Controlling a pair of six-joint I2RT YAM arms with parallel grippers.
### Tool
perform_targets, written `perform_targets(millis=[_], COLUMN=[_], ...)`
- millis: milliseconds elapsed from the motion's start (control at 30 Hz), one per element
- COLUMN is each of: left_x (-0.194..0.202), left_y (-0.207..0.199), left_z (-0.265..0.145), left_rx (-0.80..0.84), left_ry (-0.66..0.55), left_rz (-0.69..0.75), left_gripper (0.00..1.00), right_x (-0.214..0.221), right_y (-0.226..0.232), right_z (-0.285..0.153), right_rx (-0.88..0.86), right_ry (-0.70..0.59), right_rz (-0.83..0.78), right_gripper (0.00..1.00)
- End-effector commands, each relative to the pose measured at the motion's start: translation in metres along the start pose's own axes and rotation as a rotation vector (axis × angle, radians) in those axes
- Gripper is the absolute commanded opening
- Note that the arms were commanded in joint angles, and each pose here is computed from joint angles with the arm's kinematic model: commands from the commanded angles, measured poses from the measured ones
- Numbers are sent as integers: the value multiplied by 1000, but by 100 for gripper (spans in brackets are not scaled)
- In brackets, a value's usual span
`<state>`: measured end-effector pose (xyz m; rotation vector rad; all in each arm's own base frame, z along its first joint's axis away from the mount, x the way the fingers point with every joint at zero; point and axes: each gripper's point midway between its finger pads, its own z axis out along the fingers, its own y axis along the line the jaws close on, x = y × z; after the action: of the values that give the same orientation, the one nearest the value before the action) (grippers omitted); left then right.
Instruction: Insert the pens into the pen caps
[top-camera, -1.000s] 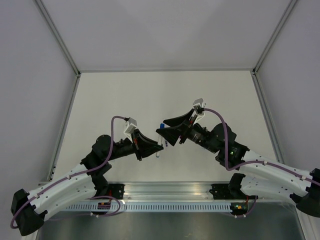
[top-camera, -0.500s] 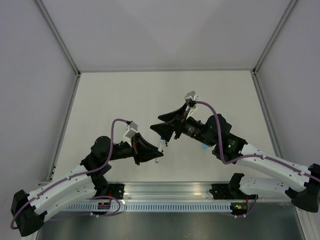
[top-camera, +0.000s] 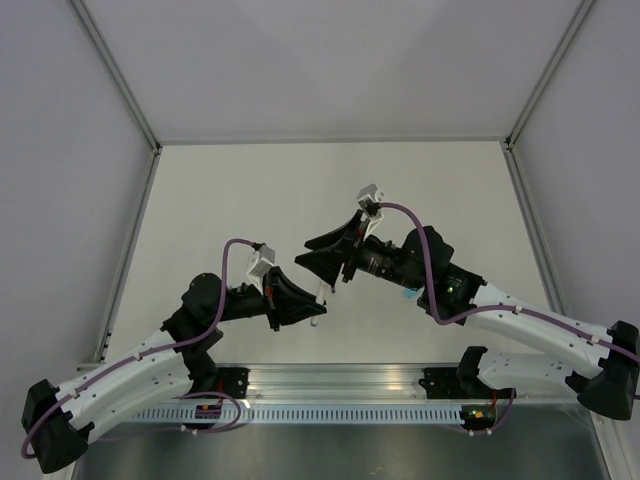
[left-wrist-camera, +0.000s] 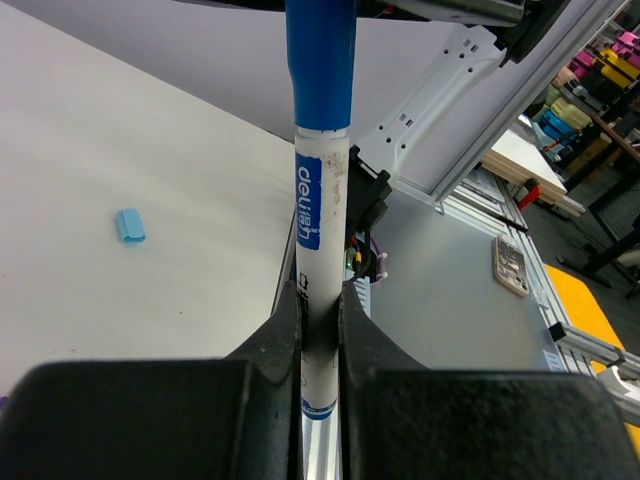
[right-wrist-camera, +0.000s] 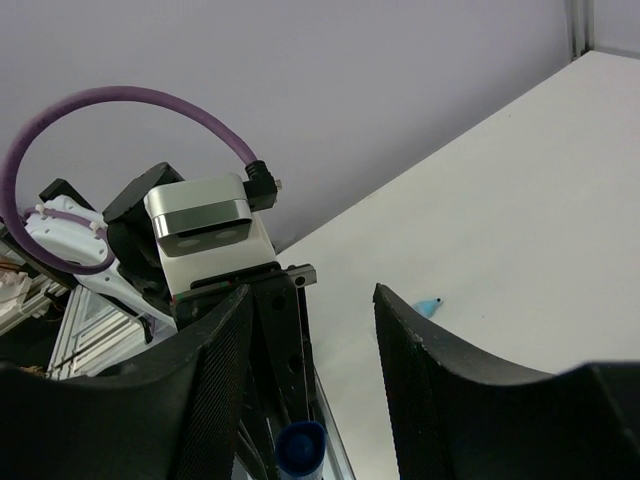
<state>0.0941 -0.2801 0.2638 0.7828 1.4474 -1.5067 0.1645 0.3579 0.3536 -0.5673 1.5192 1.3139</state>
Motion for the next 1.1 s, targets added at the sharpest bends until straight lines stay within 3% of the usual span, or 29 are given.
perform_targets(millis=[0,133,400,500,533,867,1067], left_x=[-8,-9,-10,-11,-12,-47,-68], left_y=[-5,-5,-4,-2,-2,18,29], left_z=[0,1,1,2,2,6,10], left_rx=[28,29,25,15,12,-152,-250], left_ry=[-31,-30,-35,-38,-40,-144,-140], left_rz=[60,60,55,51,51,7,18], left_gripper=[2,2,2,2,2,2,2], right_x=[-8,-3,18,27,32,82,106], right_y=[12,12,7,1,0,-19,-29], right_z=[2,1,-5,-5,-5,-8,-17], right_rx=[-56,-62,-70,-55,-54,26,99], right_ry=[-35,-25,4,21,29,109,161], right_rz=[9,17,38,54,57,102,155], right_gripper=[57,50,45,15,1,0,0])
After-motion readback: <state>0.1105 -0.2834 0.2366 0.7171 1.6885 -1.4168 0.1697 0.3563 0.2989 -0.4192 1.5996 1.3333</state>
